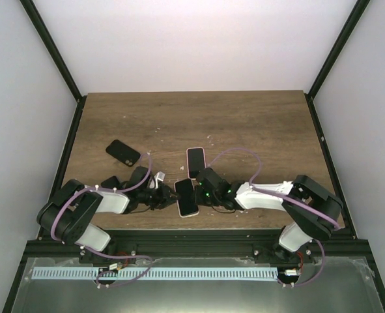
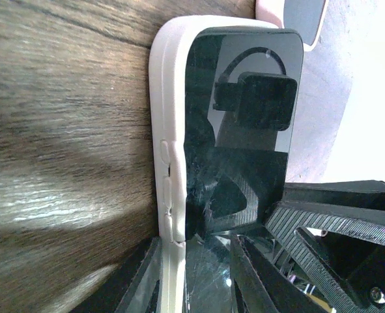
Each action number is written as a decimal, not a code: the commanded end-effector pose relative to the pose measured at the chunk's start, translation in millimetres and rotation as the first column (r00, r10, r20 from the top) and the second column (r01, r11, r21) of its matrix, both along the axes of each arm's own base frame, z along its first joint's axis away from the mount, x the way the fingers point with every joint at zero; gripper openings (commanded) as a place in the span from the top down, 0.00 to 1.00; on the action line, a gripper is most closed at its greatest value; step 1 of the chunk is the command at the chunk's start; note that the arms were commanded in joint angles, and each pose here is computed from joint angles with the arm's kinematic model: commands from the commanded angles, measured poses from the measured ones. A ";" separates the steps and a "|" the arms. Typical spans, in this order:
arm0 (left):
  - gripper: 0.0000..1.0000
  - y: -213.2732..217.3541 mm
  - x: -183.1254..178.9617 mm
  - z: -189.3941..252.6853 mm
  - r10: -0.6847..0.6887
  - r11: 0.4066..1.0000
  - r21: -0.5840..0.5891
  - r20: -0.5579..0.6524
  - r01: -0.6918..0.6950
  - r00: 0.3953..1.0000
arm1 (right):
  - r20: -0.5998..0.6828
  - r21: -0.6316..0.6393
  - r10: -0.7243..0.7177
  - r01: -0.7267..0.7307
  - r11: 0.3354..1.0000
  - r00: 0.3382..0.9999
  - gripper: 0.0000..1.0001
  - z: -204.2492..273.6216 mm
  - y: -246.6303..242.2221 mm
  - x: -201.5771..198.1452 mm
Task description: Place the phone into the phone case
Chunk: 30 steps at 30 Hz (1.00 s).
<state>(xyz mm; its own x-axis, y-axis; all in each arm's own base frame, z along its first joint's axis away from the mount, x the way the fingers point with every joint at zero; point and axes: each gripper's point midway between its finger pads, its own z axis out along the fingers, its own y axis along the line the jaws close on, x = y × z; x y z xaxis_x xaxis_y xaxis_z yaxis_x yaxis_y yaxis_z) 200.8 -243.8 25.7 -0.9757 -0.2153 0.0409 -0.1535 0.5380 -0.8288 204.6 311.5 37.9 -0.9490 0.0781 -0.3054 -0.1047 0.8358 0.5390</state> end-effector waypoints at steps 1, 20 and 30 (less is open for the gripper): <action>0.69 -11.8 -13.5 5.0 -0.069 0.997 -0.041 0.014 0.070 0.998 | 0.135 0.046 -0.094 0.089 0.995 0.986 0.83 16.5 0.4 25.3; 0.68 -7.5 -12.9 12.2 -0.065 0.998 -0.001 0.036 0.065 0.997 | 0.235 0.022 -0.048 0.044 0.999 0.971 0.22 57.0 -27.1 21.2; 0.56 9.0 3.5 19.6 -0.045 0.994 0.105 0.107 0.034 0.993 | 0.281 0.029 0.068 -0.079 0.996 0.957 0.05 67.8 -37.6 14.8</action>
